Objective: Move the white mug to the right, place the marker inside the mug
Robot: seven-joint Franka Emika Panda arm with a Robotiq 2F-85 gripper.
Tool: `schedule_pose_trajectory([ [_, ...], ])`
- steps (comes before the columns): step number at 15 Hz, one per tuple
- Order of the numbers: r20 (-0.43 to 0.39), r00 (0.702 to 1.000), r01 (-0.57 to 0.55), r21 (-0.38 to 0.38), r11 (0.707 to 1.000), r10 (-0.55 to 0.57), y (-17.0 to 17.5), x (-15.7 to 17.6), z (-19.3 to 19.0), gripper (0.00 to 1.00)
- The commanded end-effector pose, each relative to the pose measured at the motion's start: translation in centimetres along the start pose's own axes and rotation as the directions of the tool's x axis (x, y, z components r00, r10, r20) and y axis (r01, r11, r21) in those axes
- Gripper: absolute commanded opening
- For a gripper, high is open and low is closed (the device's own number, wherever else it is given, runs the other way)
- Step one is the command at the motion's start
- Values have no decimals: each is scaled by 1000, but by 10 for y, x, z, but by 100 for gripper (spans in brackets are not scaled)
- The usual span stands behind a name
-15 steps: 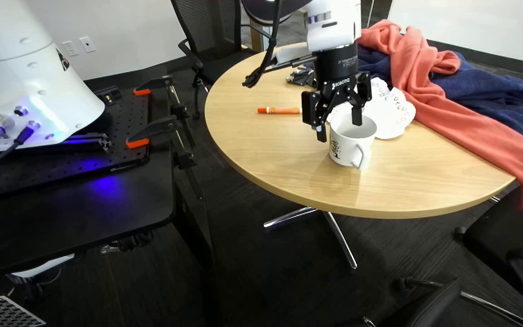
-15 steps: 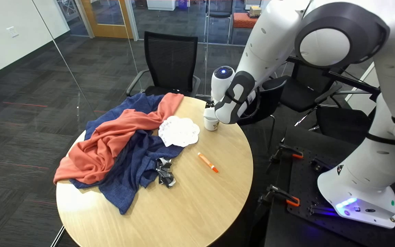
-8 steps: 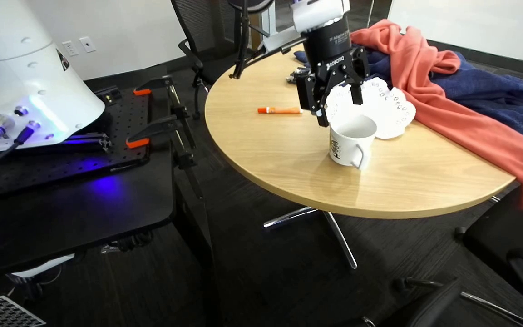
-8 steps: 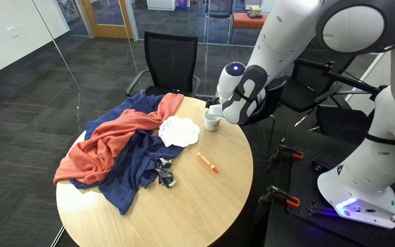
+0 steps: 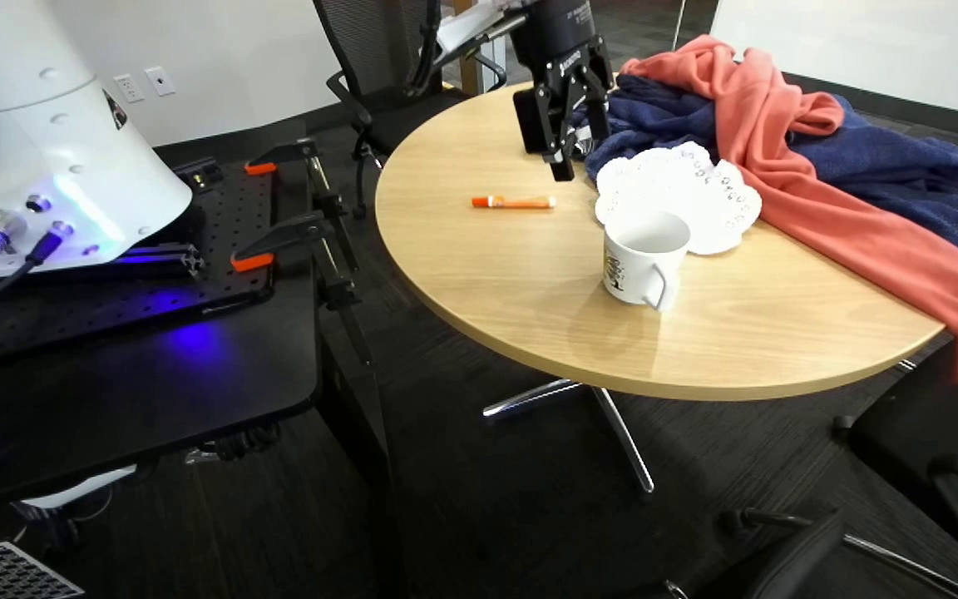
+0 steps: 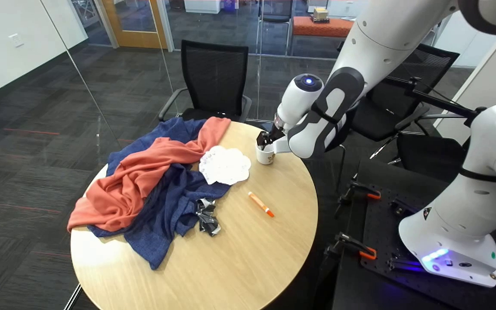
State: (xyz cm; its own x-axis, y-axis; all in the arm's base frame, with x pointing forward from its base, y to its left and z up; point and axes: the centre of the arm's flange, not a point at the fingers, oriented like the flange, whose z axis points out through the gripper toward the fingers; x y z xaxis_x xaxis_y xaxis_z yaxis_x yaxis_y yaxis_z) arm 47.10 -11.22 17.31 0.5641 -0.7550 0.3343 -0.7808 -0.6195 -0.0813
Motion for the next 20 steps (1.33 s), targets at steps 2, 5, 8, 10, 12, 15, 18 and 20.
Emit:
schedule_pose_trajectory([
  [2, 72, 976, 202, 51, 978, -205, -7, -32, -22, 100],
  [5, 113, 943, 308, 59, 949, -313, -21, -57, -11, 100],
  [8, 164, 908, 381, 57, 923, -385, -31, -79, -1, 100],
  [10, 190, 886, 420, 56, 906, -422, -36, -91, 7, 100],
  [12, 211, 872, 439, 63, 896, -442, -39, -101, 15, 100],
  [15, 225, 850, 470, 87, 878, -477, -45, -114, 25, 100],
  [18, 218, 857, 461, 76, 884, -466, -45, -123, 22, 100],
  [20, 222, 856, 463, 73, 883, -467, -46, -124, 26, 100],
])
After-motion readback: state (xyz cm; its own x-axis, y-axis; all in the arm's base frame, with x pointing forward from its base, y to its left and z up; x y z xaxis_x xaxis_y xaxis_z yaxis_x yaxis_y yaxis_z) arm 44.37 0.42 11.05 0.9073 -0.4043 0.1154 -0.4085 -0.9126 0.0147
